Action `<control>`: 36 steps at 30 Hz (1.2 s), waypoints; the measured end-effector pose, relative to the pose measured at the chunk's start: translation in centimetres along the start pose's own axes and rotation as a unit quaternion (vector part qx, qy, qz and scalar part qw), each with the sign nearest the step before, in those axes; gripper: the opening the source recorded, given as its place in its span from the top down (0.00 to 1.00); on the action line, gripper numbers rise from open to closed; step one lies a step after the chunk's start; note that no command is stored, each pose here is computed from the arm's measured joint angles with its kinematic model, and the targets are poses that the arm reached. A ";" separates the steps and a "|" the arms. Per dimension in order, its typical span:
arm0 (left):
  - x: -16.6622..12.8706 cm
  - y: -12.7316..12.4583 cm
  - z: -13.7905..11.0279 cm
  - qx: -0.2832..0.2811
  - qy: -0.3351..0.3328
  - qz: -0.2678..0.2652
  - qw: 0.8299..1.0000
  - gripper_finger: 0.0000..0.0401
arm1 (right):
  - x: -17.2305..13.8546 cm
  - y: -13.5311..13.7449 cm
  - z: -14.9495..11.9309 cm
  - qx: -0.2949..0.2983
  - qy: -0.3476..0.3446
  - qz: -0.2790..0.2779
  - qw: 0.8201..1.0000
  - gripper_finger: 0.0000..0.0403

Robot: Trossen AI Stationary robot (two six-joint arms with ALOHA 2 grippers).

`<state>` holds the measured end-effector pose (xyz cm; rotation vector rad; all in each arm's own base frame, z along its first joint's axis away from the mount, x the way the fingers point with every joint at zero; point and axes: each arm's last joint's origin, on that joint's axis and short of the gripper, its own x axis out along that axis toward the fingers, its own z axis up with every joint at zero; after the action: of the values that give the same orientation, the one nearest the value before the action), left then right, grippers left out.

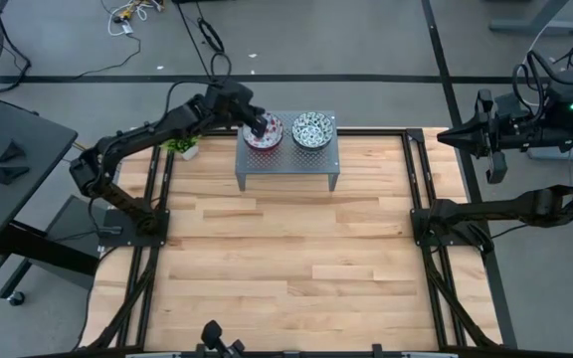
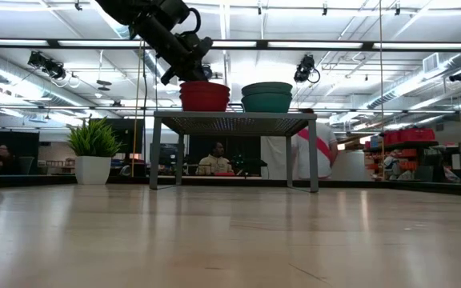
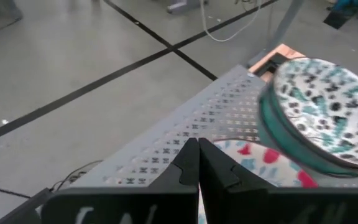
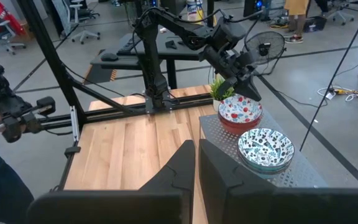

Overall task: Pick & Place Mini bowls
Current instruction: Stack the red and white patterned bowl on top of the other red and white patterned bowls on the shelf

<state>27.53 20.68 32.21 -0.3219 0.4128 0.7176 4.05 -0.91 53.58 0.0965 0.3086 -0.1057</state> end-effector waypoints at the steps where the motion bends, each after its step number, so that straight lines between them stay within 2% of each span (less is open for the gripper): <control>1: 0.0 0.0 0.0 0.000 -0.001 0.004 1.000 1.00 | 0.0 0.0 0.0 0.000 0.000 0.000 1.000 0.94; 6: 0.0 0.2 0.0 0.006 -0.002 0.020 1.000 1.00 | 0.0 0.0 0.0 0.000 0.000 0.000 1.000 0.94; 13: 0.5 0.2 -0.9 0.008 0.037 0.021 0.999 1.00 | 0.0 0.0 0.0 0.000 0.000 0.000 1.000 0.94; 22: 0.5 0.0 -0.4 0.011 0.018 0.029 0.999 1.00 | 0.0 0.0 0.0 0.000 0.000 0.000 1.000 0.94; 30: -0.8 -1.6 1.6 0.023 -0.008 0.007 1.000 1.00 | 0.0 0.0 0.0 0.000 0.000 0.000 1.000 0.94; 36: -2.6 -3.2 1.5 0.034 0.001 -0.009 0.999 1.00 | 0.0 0.0 0.0 0.000 0.000 0.000 1.000 0.94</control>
<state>28.34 17.63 35.17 -0.2632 0.4352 0.6833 4.06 -0.91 53.57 0.0967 0.3089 -0.1060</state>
